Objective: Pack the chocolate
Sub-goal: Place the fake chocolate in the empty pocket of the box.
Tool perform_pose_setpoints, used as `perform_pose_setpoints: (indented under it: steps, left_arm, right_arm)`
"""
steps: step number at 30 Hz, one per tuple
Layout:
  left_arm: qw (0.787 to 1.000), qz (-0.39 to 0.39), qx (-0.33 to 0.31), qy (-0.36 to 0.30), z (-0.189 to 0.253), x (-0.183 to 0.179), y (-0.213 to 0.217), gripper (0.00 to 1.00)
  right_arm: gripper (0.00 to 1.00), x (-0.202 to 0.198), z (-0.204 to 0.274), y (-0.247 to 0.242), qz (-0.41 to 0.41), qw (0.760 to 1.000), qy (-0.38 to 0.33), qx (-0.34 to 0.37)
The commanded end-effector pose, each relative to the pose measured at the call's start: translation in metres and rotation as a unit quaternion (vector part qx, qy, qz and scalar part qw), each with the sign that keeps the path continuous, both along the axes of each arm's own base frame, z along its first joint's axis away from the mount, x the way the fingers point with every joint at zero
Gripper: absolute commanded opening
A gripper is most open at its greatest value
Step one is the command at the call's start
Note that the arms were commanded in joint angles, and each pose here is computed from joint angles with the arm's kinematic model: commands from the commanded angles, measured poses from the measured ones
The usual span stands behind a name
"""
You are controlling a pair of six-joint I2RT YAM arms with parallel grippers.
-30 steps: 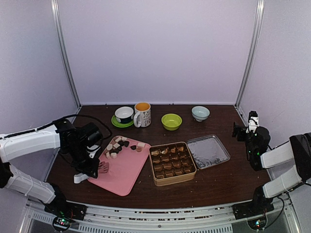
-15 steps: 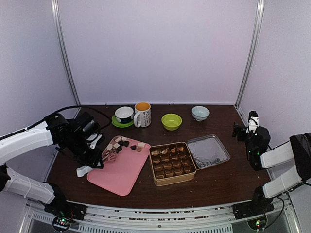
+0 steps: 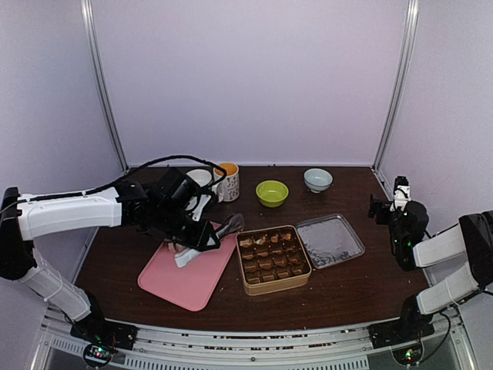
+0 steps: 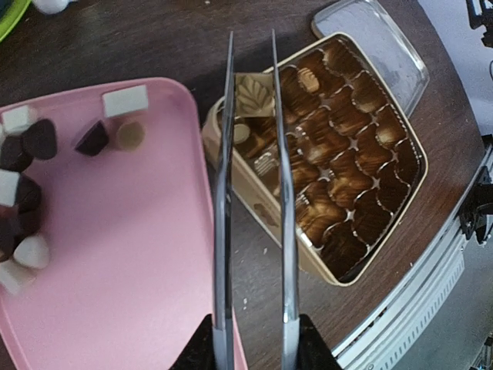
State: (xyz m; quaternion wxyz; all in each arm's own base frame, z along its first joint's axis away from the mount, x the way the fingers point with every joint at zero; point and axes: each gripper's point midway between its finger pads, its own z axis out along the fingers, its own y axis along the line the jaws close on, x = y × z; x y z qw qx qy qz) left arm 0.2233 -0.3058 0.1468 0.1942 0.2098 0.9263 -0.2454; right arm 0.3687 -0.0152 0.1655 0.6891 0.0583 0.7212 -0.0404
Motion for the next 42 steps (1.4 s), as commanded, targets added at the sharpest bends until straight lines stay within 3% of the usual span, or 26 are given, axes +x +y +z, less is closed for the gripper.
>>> perform_pose_setpoints:
  steps: [1,16,42]
  left_arm:
    - [0.993,-0.04,-0.083,-0.068,0.04,0.016,-0.052,0.27]
    - [0.984,-0.1,-0.099,-0.111,0.021,0.043,-0.125,0.27]
    - [0.982,-0.113,-0.095,-0.116,0.014,0.053,-0.142,0.27]
  right_arm:
    - [1.0,0.002,0.009,-0.002,-0.003,1.0,-0.015,0.002]
    - [1.0,0.002,0.009,-0.002,-0.003,1.0,-0.015,0.002]
    - [1.0,0.002,0.008,-0.002,-0.003,1.0,-0.015,0.001]
